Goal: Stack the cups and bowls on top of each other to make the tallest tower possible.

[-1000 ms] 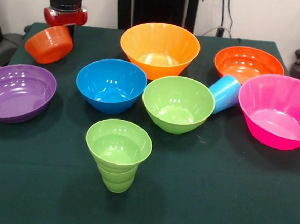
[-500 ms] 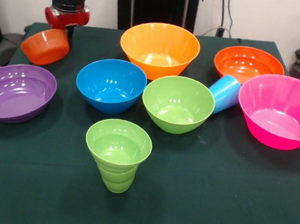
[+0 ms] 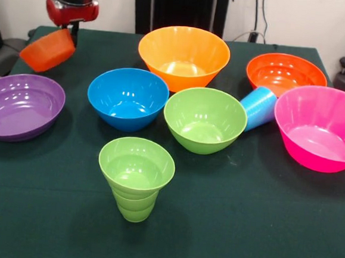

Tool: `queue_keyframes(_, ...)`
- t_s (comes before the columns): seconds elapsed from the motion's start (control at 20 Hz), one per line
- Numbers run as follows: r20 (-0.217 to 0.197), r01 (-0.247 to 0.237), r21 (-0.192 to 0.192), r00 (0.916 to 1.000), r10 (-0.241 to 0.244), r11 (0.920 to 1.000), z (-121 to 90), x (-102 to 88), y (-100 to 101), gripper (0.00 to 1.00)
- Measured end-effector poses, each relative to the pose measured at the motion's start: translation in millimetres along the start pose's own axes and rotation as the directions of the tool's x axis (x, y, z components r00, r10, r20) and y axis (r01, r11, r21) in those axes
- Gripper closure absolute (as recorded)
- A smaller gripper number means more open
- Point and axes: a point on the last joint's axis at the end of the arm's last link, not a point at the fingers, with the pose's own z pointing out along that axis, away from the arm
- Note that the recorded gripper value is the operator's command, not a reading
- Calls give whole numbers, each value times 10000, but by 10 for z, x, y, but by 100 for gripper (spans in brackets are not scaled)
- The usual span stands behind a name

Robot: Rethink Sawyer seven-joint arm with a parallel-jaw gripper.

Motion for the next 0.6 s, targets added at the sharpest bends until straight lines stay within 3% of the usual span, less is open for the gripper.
queue_keyframes(0.2,-787,264,-56,9965,-268,9996,-112,80,76,100)
queue_keyframes(0.6,-1741,572,-75,9830,-576,9983,-254,201,170,100)
